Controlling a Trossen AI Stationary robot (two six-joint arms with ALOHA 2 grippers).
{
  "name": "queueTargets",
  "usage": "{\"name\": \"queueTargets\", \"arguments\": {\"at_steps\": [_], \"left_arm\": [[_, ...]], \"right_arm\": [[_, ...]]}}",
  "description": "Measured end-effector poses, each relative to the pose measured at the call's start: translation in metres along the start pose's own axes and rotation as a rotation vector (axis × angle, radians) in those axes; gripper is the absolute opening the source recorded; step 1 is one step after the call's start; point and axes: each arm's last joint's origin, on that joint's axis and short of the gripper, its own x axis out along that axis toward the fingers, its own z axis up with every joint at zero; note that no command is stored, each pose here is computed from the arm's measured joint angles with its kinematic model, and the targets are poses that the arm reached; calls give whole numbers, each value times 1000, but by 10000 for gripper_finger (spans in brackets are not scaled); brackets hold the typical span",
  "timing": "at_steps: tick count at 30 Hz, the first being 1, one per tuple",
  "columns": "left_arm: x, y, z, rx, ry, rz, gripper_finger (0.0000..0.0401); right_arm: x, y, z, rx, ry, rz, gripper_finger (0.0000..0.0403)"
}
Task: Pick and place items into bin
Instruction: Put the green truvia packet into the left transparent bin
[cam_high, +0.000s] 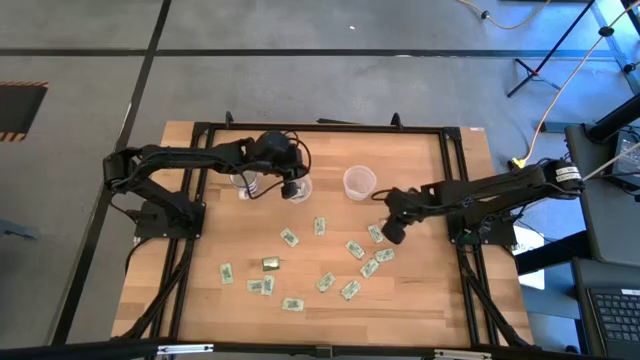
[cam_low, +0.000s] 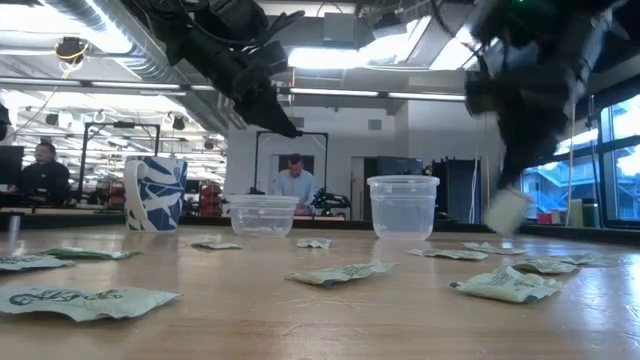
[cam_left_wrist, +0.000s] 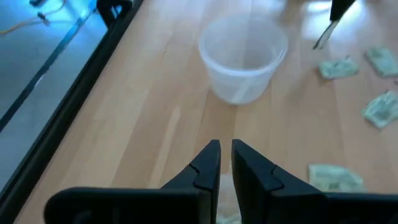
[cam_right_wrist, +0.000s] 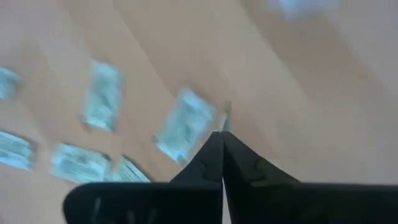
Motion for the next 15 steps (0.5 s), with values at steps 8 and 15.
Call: {"name": "queueTargets", "arguments": {"at_steps": [8, 15], "left_arm": [[0, -12, 11, 43, -112, -131, 70], [4, -34, 20, 105, -211, -239, 129]], "right_arm": [[-44, 27, 45, -221, -212, 45, 0], [-71, 41, 71, -362, -380, 80, 0]]}}
